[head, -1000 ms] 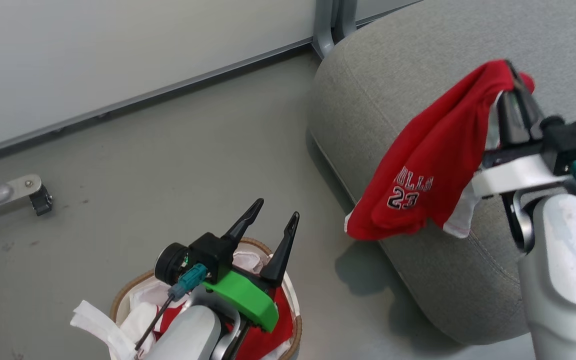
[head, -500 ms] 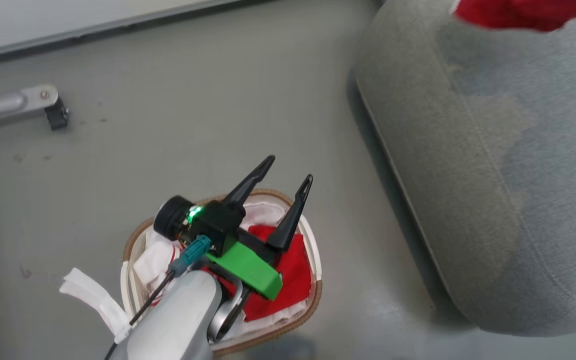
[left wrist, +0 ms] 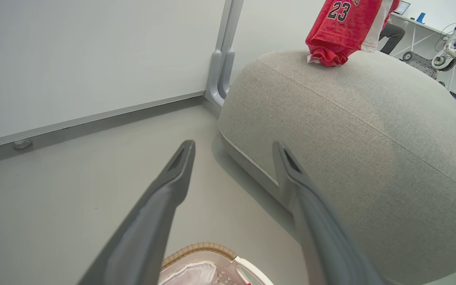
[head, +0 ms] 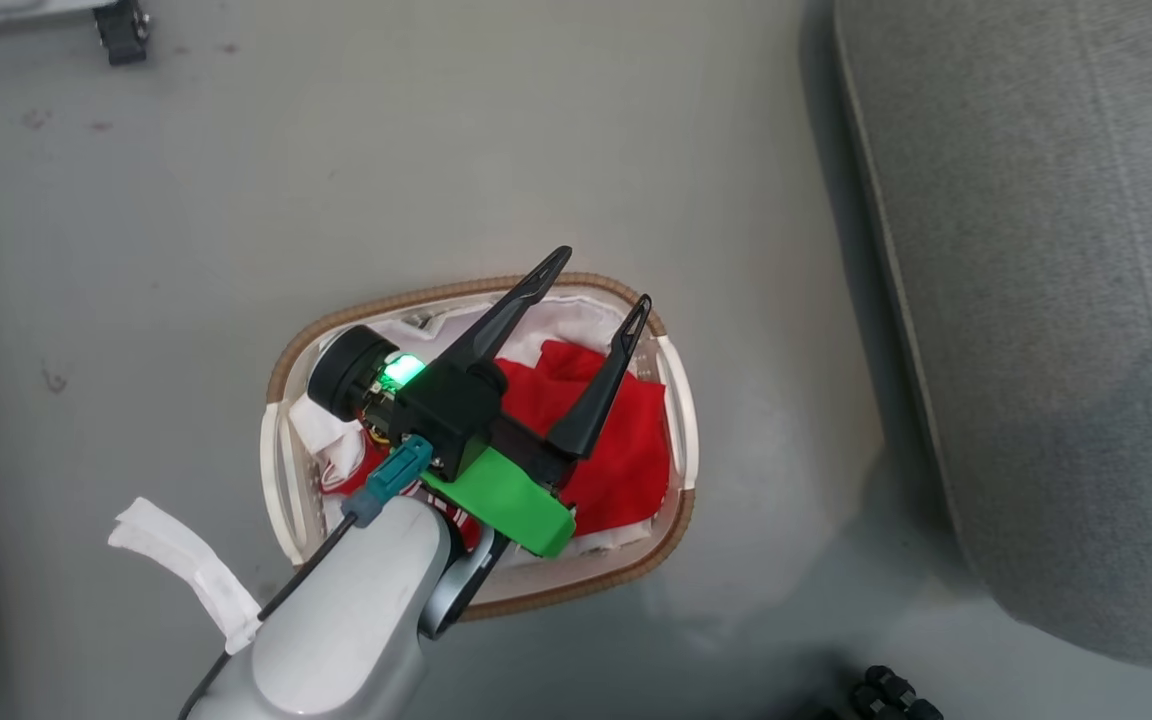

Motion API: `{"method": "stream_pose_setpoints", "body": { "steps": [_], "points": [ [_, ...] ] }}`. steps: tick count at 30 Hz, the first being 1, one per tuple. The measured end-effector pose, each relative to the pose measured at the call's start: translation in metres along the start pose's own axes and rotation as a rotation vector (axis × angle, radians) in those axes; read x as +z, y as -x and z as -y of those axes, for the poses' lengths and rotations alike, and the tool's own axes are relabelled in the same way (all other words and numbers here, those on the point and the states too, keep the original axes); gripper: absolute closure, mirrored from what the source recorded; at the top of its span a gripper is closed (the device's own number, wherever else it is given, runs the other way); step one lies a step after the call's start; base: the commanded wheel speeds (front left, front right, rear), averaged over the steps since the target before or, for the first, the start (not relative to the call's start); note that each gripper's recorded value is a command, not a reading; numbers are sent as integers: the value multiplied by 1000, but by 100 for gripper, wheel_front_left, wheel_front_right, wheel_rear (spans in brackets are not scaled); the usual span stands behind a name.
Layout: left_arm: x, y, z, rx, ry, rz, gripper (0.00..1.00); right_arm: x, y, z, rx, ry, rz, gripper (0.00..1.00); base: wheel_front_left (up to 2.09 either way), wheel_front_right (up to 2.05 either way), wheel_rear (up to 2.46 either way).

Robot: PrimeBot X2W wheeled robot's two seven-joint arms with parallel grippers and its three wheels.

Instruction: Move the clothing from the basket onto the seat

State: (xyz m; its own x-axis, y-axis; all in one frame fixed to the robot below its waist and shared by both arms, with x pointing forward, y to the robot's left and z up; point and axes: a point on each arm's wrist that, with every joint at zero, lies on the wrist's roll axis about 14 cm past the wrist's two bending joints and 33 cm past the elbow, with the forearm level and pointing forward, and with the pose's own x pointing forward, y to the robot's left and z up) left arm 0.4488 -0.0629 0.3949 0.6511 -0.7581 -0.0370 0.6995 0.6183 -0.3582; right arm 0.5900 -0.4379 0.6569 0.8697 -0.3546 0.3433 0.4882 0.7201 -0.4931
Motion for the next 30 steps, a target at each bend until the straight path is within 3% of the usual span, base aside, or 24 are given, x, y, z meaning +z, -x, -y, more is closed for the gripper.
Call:
{"method": "stream_pose_setpoints", "body": {
  "steps": [6, 12, 15, 16, 17, 24, 30],
  "points": [
    [-17, 6, -16, 39, 22, -33, 0, -104, 39, -46, 44, -35, -250, 100, 0, 0, 0],
    [-25, 9, -27, 61, 24, -52, 0, -166, 89, -70, 74, -61, -436, 98, 0, 0, 0],
    [-26, 8, -27, 57, 22, -52, 0, -176, 103, -67, 73, -57, -478, 75, 0, 0, 0],
    [-26, 7, -27, 56, 22, -53, 0, -179, 109, -67, 81, -50, -494, 56, 0, 0, 0],
    [-26, 7, -27, 56, 21, -54, 0, -181, 113, -68, 88, -47, -502, 3, 0, 0, 0],
    [-12, 3, -22, 54, 22, -23, 0, -174, 141, -82, 134, -74, -508, 0, 0, 0, 0],
    [8, 5, -14, 73, 19, 18, 0, -167, 173, -66, 103, -131, -519, 0, 0, 0, 0]
  ]
}}
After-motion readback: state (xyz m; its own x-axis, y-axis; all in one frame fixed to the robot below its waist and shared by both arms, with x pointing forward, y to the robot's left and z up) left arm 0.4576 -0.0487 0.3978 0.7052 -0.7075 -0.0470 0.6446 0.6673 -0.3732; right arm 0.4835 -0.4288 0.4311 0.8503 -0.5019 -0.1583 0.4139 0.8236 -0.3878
